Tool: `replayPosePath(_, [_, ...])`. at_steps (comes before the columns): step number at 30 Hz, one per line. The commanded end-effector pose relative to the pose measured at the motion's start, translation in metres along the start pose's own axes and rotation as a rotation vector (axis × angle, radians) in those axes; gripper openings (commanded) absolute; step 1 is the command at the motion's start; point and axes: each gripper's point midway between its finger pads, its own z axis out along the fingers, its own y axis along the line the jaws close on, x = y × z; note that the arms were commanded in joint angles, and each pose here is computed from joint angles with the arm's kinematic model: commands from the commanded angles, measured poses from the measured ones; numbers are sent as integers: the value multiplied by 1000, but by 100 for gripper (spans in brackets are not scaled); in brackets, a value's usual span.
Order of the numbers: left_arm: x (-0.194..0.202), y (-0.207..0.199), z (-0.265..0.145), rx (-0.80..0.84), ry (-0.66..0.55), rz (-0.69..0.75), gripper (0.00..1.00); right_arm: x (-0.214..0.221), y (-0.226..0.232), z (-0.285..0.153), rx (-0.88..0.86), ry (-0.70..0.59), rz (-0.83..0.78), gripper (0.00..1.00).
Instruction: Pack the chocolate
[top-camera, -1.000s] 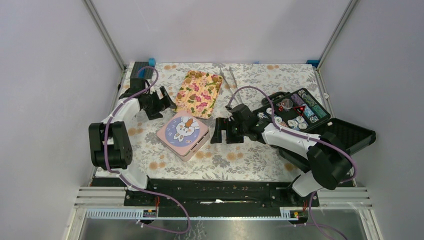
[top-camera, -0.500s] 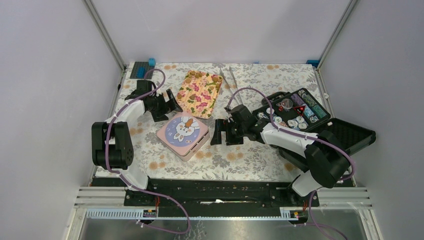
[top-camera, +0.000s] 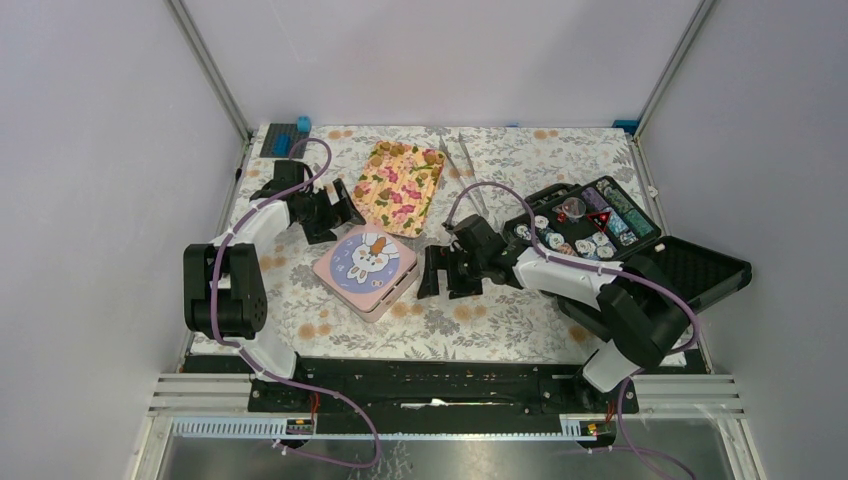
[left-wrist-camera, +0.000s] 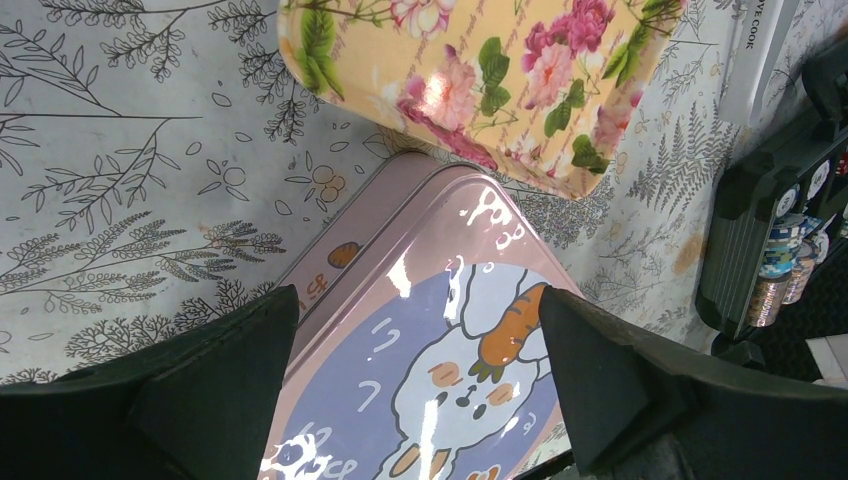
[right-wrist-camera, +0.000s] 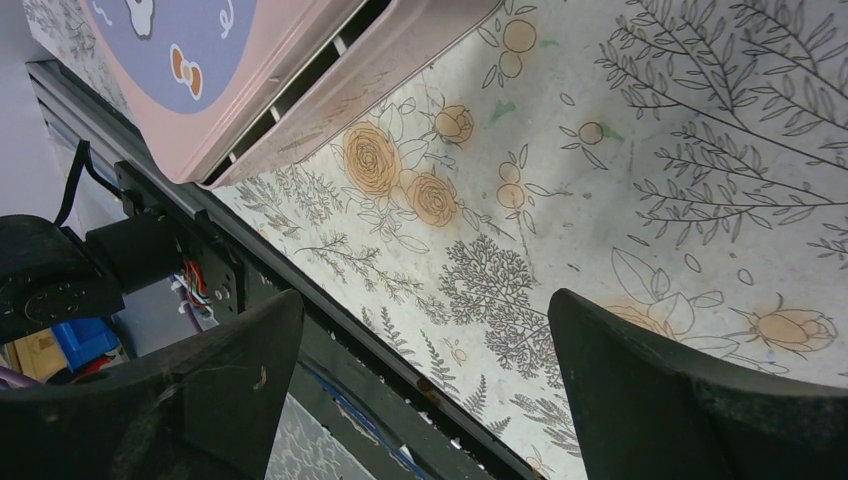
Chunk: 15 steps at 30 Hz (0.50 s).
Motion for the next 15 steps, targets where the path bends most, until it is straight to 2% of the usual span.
replayPosePath(1, [-5,-5,-4,25,-23,37,99,-9,23,3,-60,-13,-14,99])
replayPosePath(8, [2,-7,1,60,7,33,99,-7,42,16,-166,-1,2,99])
replayPosePath(10, [3,-9,1,74,10,34,99,-6,38,22,-149,-8,17,95])
replayPosePath(15, [9,-10,6,102,36,28,99,1,22,34,-83,4,33,67])
